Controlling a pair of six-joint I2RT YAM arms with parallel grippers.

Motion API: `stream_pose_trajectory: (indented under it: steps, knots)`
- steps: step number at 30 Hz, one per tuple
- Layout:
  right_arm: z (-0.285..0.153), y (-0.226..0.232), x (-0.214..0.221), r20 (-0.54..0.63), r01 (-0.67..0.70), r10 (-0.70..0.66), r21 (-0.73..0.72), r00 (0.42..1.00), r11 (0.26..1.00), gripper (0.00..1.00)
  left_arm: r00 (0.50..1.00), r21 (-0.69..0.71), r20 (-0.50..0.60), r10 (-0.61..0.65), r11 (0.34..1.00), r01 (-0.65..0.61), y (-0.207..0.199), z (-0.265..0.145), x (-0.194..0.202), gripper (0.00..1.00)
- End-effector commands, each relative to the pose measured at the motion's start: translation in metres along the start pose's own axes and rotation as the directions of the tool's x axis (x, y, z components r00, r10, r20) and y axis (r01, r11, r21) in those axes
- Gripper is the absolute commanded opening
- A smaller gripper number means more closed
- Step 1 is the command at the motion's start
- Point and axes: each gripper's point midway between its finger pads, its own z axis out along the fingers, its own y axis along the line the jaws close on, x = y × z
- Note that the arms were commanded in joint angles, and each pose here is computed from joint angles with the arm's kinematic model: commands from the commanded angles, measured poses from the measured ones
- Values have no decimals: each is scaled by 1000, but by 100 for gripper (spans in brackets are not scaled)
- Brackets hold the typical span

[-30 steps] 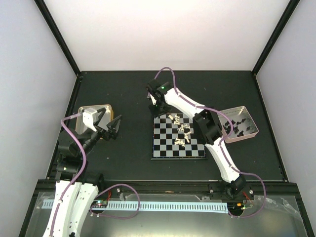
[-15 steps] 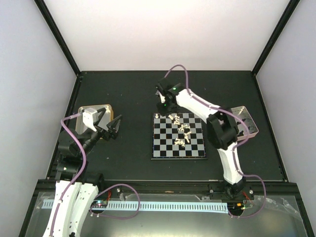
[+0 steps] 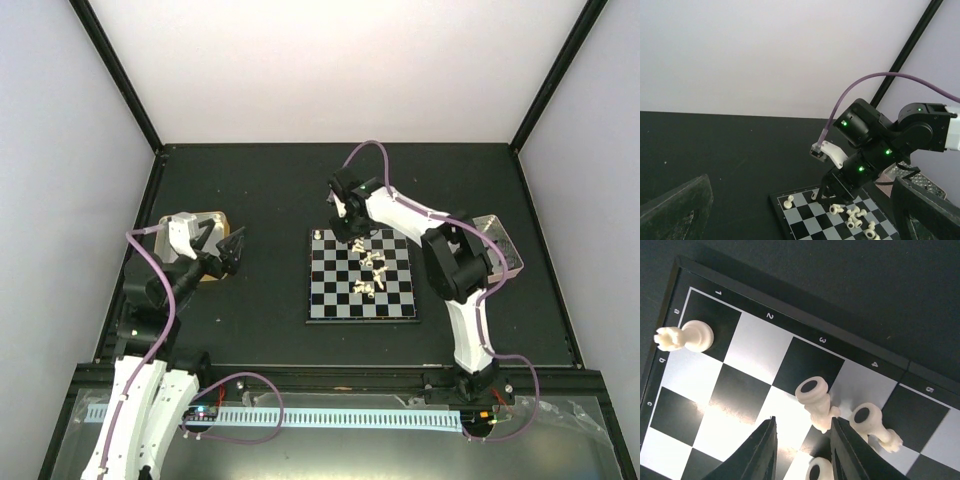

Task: Set up the chess pieces on the board
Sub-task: Pick up the chess piece from the chessboard, then place the chess piece on the chessboard.

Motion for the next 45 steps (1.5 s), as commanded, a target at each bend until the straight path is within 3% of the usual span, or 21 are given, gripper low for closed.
stream_pose_trajectory:
  steps: [1, 15, 17, 21, 28, 32, 36, 39, 45]
  knots:
    - [9, 4, -3, 1, 47, -47, -17, 999, 999, 30, 1000, -24, 12, -12, 1000, 13, 1, -3, -10, 99]
    - [36, -18, 4, -50, 88, -84, 106, 995, 990, 28, 999, 88, -36, -1, 996, 5, -13, 6, 2, 99]
    - [38, -20, 5, -53, 92, -86, 114, 995, 989, 24, 999, 89, -38, -3, 996, 6, -13, 7, 2, 99]
    - [33, -17, 4, -29, 92, -90, 99, 996, 991, 14, 999, 98, -43, -17, 995, 21, -13, 8, 4, 99]
    - [5, -3, -13, 99, 97, -100, 34, 990, 995, 9, 987, 131, -90, -133, 981, 144, -15, 14, 15, 99]
    - [-13, 6, -14, 169, 88, -83, -23, 982, 996, 6, 939, 100, -174, -298, 943, 318, -6, 25, 40, 99]
    - [-29, 23, -1, 194, 74, -47, -137, 980, 988, 4, 836, 57, -327, -440, 874, 482, -3, 41, 79, 97]
    - [-45, 42, 11, 202, 69, -14, -264, 979, 962, 3, 781, 53, -414, -467, 845, 532, -11, 53, 99, 94]
    - [-94, 91, 42, 239, 129, 8, -553, 971, 823, 2, 742, 101, -499, -447, 821, 562, -43, 64, 121, 92]
